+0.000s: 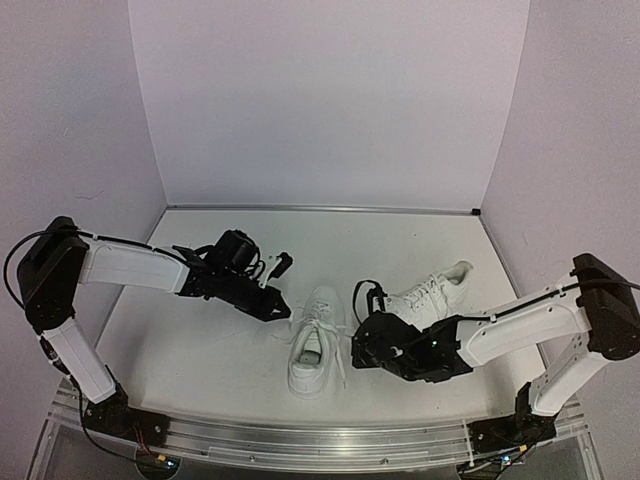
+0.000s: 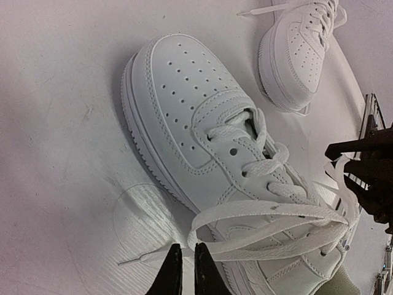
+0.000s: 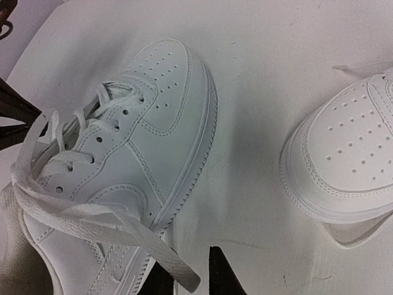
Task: Tie the shoes
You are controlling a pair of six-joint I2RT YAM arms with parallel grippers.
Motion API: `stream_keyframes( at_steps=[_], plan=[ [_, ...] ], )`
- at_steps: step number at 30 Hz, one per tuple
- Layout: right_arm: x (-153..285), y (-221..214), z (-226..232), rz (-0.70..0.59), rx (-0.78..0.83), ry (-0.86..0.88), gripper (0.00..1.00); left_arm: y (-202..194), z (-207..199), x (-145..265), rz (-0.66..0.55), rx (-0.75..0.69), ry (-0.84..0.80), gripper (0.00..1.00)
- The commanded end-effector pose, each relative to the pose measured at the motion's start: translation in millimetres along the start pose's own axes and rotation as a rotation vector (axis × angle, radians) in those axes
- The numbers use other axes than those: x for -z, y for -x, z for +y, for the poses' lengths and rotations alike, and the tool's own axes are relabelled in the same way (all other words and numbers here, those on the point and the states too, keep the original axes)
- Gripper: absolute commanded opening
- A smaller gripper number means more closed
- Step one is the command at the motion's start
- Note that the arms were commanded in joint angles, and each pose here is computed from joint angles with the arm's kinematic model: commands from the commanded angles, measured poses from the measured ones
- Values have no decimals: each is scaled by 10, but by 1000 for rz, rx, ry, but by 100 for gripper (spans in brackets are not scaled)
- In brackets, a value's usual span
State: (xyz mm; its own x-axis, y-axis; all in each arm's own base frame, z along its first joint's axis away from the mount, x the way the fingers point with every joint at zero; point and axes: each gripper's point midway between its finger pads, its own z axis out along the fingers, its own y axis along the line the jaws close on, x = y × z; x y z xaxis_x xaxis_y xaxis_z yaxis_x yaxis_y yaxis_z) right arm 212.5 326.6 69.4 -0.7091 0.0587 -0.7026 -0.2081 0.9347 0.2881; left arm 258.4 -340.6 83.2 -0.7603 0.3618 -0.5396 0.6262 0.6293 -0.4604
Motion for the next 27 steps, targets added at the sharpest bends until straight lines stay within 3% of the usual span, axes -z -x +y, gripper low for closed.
stream_keyframes(
  at_steps=[1,4,11,15,23,27],
  plan=[
    [16,156,126,-23,-38,86,18,264,-134,33,-65,-28,-35,8],
    [3,138,122,-13,-44,95,17,270,-149,37,-64,-31,-41,10],
    [17,147,107,-16,-47,98,16,256,-208,66,-78,-31,-78,33],
    [20,143,104,-15,-45,98,15,204,-165,-15,-53,-21,-74,35],
    [46,169,52,-28,-59,90,4,210,-95,-153,-31,-9,-58,46],
    [42,163,32,-27,-62,86,0,242,-97,-237,-31,10,-60,46]
  ],
)
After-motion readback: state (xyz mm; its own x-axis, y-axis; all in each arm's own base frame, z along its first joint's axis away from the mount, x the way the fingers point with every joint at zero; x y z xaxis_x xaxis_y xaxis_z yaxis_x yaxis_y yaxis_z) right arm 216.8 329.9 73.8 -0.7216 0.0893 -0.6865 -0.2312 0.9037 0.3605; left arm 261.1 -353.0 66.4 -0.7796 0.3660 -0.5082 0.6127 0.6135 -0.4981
